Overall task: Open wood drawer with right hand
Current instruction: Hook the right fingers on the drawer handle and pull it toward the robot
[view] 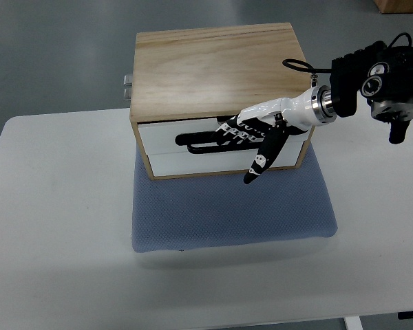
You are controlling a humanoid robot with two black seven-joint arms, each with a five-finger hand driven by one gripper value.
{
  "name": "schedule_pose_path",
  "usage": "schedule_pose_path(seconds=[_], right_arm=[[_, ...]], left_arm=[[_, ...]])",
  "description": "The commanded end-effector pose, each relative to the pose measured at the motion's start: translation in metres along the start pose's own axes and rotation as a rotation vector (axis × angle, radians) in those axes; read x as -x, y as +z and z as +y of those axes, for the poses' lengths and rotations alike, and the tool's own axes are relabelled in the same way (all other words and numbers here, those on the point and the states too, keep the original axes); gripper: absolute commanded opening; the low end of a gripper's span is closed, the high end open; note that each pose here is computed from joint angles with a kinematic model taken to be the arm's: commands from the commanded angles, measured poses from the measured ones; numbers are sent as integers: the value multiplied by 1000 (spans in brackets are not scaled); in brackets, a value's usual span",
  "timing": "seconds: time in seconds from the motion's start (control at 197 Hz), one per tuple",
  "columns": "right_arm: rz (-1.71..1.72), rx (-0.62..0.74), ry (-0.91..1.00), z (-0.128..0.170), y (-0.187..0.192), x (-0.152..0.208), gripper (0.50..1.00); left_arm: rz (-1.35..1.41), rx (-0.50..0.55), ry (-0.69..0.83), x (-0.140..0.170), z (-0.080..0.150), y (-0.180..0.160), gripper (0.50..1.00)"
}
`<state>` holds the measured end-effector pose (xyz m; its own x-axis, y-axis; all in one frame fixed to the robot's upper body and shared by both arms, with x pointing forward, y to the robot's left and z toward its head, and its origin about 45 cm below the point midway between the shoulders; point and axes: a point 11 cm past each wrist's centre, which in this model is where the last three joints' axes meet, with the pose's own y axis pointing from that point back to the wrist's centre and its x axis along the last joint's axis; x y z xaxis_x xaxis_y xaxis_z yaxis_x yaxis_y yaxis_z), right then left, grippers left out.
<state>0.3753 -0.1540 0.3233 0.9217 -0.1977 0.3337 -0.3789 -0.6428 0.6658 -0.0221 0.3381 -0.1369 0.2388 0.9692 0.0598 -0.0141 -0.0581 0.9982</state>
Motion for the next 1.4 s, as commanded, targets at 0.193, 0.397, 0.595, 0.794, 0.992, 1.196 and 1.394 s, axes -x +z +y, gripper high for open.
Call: schedule_pose_path(seconds=[0.193,0.397,0.595,0.794,0.992,1.196,1.394], right_arm=[[-3,8,-37,4,2,3,946],[15,11,-78,9,1,13,946],[21,0,-118,11,-5,25,946],[19,-3,-138,14,-4,31,946],[19,-3,-151,19,-3,32,946],[14,-5,-179,23,-4,38,946],[10,-6,-192,24,-4,42,946]], left_arm=[[0,0,0,0,0,0,1000],[0,0,0,0,0,0,1000],[0,0,0,0,0,0,1000],[0,0,0,0,0,0,1000],[0,0,0,0,0,0,1000],[0,0,0,0,0,0,1000],[0,0,0,0,0,0,1000]])
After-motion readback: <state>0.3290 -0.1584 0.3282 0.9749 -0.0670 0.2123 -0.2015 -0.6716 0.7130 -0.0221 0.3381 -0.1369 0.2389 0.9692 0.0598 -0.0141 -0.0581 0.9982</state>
